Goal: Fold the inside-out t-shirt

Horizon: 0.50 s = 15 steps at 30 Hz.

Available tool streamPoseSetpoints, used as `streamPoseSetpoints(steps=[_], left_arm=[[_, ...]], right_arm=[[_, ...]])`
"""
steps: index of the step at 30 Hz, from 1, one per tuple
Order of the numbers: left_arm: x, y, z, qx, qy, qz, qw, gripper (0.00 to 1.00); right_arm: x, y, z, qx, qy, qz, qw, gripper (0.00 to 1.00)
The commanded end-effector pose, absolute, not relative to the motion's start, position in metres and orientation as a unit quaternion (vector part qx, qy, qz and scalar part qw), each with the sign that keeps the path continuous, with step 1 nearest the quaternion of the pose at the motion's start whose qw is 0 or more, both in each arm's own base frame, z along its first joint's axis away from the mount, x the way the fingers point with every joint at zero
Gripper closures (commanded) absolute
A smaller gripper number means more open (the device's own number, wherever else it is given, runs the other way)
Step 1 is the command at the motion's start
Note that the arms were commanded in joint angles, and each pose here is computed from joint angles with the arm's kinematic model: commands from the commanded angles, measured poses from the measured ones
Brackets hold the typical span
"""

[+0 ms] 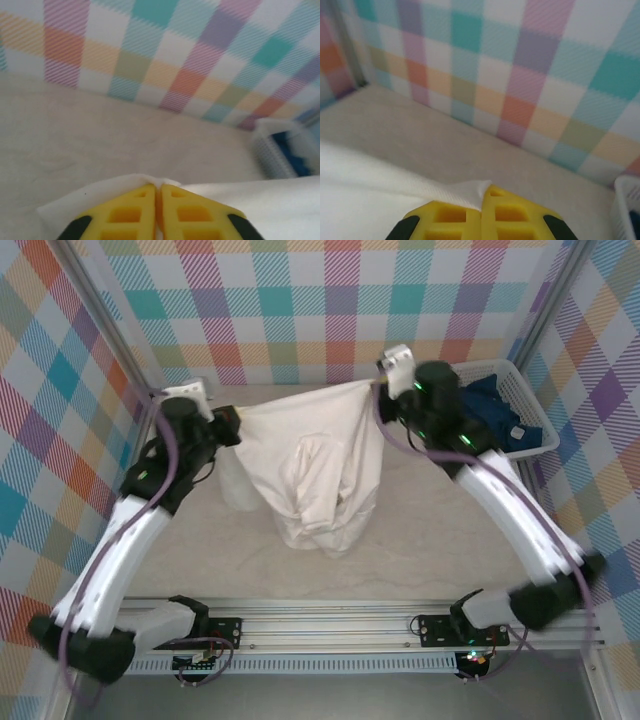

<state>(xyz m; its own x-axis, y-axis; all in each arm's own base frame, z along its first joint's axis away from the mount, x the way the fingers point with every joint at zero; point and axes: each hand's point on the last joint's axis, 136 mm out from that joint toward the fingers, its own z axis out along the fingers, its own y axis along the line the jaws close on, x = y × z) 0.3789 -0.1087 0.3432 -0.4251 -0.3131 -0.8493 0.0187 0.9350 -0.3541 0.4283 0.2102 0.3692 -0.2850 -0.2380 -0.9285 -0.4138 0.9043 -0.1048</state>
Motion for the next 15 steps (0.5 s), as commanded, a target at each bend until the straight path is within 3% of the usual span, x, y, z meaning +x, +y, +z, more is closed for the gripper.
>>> streamPoseSetpoints(steps=[1,3,7,12,15], left_arm=[[0.434,-0.099,0.277,-0.097,0.874,-0.051,0.474,0.72],[0.445,-0.102,0.257,-0.089,0.893,-0.031,0.441,0.55],[0.408,-0.119,0.240,-0.055,0.901,-0.102,0.418,0.27],[0.358,-0.200,0.207,0.010,0.888,-0.292,0.356,0.21],[0.343,-0.261,0.183,0.086,0.892,-0.306,0.320,0.21]], right_arm=[[0.494,0.196,0.267,-0.147,0.882,0.016,0.448,0.71],[0.495,0.204,0.249,-0.157,0.892,0.012,0.424,0.58],[0.426,0.224,0.226,-0.184,0.897,0.113,0.385,0.42],[0.326,0.229,0.162,-0.175,0.928,0.176,0.277,0.38],[0.303,0.226,0.136,-0.143,0.938,0.202,0.242,0.37]])
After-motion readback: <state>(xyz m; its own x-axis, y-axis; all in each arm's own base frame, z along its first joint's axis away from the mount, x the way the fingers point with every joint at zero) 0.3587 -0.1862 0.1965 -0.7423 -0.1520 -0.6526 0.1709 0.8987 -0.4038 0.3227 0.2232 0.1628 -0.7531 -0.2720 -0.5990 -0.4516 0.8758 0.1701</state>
